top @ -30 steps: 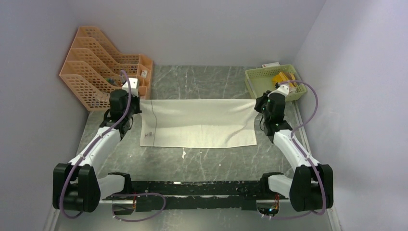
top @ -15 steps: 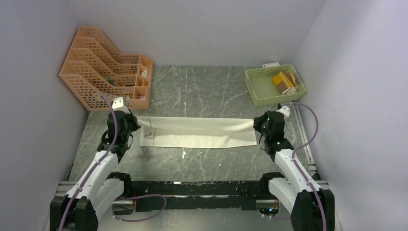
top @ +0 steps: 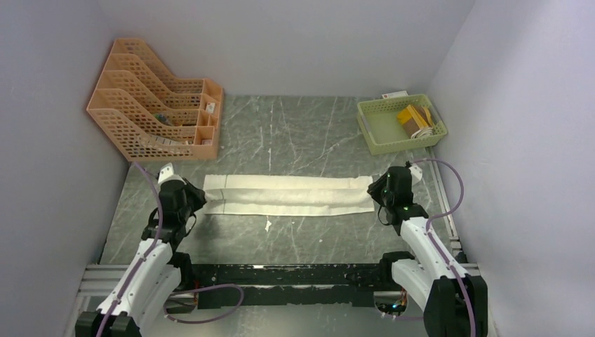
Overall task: Roll the towels
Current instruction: Fold the towel at the center of the board.
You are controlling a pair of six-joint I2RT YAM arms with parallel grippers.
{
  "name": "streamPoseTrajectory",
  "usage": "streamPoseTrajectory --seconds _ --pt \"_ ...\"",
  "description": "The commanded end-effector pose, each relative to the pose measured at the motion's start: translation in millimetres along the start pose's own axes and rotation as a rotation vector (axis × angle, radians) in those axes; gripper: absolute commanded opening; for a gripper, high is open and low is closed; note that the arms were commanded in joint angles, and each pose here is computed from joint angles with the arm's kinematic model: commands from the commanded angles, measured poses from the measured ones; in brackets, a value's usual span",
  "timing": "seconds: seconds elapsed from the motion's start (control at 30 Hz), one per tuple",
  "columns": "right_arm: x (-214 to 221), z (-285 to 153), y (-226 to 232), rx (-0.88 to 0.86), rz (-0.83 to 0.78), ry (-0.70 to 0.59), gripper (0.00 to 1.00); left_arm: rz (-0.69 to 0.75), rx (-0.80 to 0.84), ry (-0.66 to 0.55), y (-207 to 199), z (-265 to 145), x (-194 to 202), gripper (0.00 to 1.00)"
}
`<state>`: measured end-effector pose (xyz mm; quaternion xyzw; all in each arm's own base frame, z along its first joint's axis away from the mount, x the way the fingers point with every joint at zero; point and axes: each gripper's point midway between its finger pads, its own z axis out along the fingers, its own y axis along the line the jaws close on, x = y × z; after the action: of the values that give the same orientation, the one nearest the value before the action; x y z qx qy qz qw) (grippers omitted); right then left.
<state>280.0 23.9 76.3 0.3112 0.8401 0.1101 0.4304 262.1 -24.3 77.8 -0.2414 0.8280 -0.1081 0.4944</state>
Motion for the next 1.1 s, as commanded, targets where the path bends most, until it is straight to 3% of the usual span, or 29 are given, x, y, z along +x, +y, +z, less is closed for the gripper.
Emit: streamPoseTrajectory --seconds 0.0,0.07,0.1,0.2,0.3,0.4,0.5,0.6,0.8,0.93,1.07 --pt "3.9 -3.1 -15.7 0.072 0.025 0.007 0.39 -0.094 -0.008 0.046 -1.3 -10.7 10.1 0.33" --pt "-2.3 -7.0 -16.9 0.089 0.04 -0.016 0.57 -0.109 -0.024 0.027 -1.9 -14.8 1.8 0.83" --pt "-8.9 -10.0 -17.6 0.101 0.052 -0.042 0.65 -0.105 -0.039 0.007 -1.0 -16.8 -5.7 0.98" --pt "-32.6 -20.3 -19.5 0.141 0.09 -0.134 0.77 -0.084 -0.078 -0.094 -2.8 -25.4 -42.2 1.0" --pt "-59.8 -33.2 -5.2 0.089 0.114 -0.23 0.78 -0.042 -0.015 -0.191 -25.8 -34.3 -83.5 1.0" --pt "-78.9 -38.6 36.8 -0.11 0.067 -0.28 0.88 0.022 0.199 -0.099 -75.8 -29.9 -84.3 1.0" --pt "-71.7 -30.2 60.5 -0.157 0.0 -0.199 0.91 0.027 0.261 0.155 -99.2 -13.3 -47.9 0.98" --pt "-57.1 -19.8 93.0 -0.203 -0.156 -0.108 0.84 0.144 0.262 0.36 -119.6 1.2 -0.8 0.93" --pt "20.8 1.1 152.7 -0.157 -0.602 0.083 0.83 0.438 0.222 0.543 -167.3 21.3 59.9 0.92" --pt "78.6 25.1 154.1 -0.135 -0.724 0.279 0.84 0.547 0.144 0.607 -173.1 34.2 90.7 0.92" --pt "121.1 34.3 147.2 -0.105 -0.807 0.366 0.84 0.578 0.084 0.64 -166.8 39.7 112.5 0.92"
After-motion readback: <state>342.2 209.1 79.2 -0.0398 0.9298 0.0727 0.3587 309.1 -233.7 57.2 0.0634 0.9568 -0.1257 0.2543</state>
